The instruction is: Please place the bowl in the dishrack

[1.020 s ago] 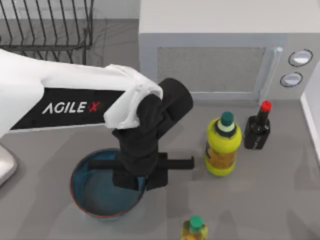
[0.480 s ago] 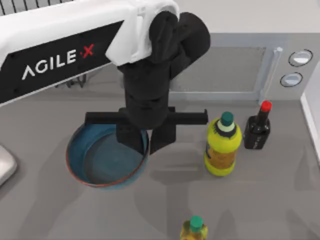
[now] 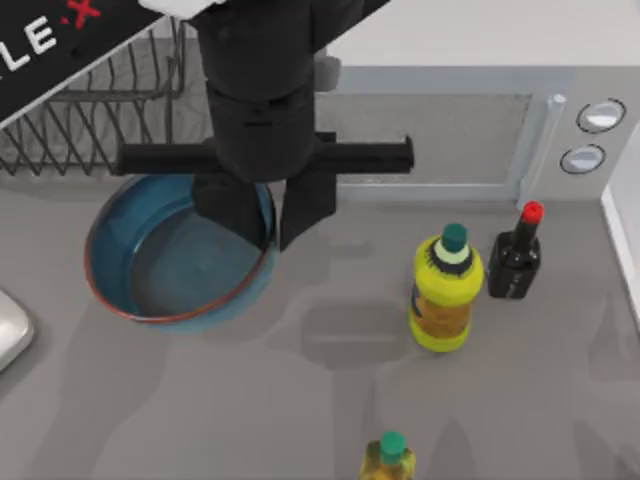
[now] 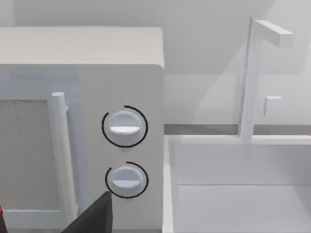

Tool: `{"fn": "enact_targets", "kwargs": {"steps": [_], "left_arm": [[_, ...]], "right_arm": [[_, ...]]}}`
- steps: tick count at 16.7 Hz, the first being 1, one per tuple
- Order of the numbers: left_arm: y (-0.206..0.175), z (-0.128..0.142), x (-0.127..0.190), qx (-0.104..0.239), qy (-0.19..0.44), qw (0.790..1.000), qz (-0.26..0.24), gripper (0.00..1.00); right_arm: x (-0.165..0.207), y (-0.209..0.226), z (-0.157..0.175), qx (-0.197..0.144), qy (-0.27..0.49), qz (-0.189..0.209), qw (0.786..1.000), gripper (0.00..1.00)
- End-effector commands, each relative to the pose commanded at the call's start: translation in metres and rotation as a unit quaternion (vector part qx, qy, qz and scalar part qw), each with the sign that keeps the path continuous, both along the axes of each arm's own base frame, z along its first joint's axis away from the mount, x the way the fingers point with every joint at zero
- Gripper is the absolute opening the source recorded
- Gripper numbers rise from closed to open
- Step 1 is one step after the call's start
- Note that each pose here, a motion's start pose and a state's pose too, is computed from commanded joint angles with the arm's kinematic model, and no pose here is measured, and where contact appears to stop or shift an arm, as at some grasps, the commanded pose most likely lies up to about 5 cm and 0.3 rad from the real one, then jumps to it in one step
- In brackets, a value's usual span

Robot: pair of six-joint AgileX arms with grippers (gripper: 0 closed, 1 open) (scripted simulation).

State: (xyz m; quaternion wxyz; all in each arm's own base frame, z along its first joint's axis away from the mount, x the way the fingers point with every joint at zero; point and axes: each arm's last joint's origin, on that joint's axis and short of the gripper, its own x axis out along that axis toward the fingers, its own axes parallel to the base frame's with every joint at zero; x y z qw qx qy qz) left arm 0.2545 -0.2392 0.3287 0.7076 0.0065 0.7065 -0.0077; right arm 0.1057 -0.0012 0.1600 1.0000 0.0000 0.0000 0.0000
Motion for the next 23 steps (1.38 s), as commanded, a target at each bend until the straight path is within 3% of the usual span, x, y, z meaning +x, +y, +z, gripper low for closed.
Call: {"fn": "enact_targets", "kwargs": {"steps": [6,11,14,17,20,23], "left_arm": [[0.005,0.000,0.009,-0.011,-0.011,1.000,0.007,0.00],[0.066,0.028,0.043,-0.098,-0.144,0.983,0.049,0.00],[0.121,0.056,0.055,-0.145,-0.279,0.947,0.072,0.00],[0.178,0.086,0.043,-0.157,-0.423,0.889,0.081,0.00],[0.223,0.104,0.016,-0.132,-0.539,0.829,0.075,0.00],[0.250,0.105,-0.015,-0.089,-0.617,0.780,0.054,0.00]], "right_arm": [[0.000,0.000,0.000,0.000,0.000,0.000,1.000,1.00],[0.000,0.000,0.000,0.000,0.000,0.000,1.000,1.00],[0.000,0.000,0.000,0.000,0.000,0.000,1.000,1.00],[0.000,0.000,0.000,0.000,0.000,0.000,1.000,1.00],[0.000,0.000,0.000,0.000,0.000,0.000,1.000,1.00],[0.000,0.000,0.000,0.000,0.000,0.000,1.000,1.00]]}}
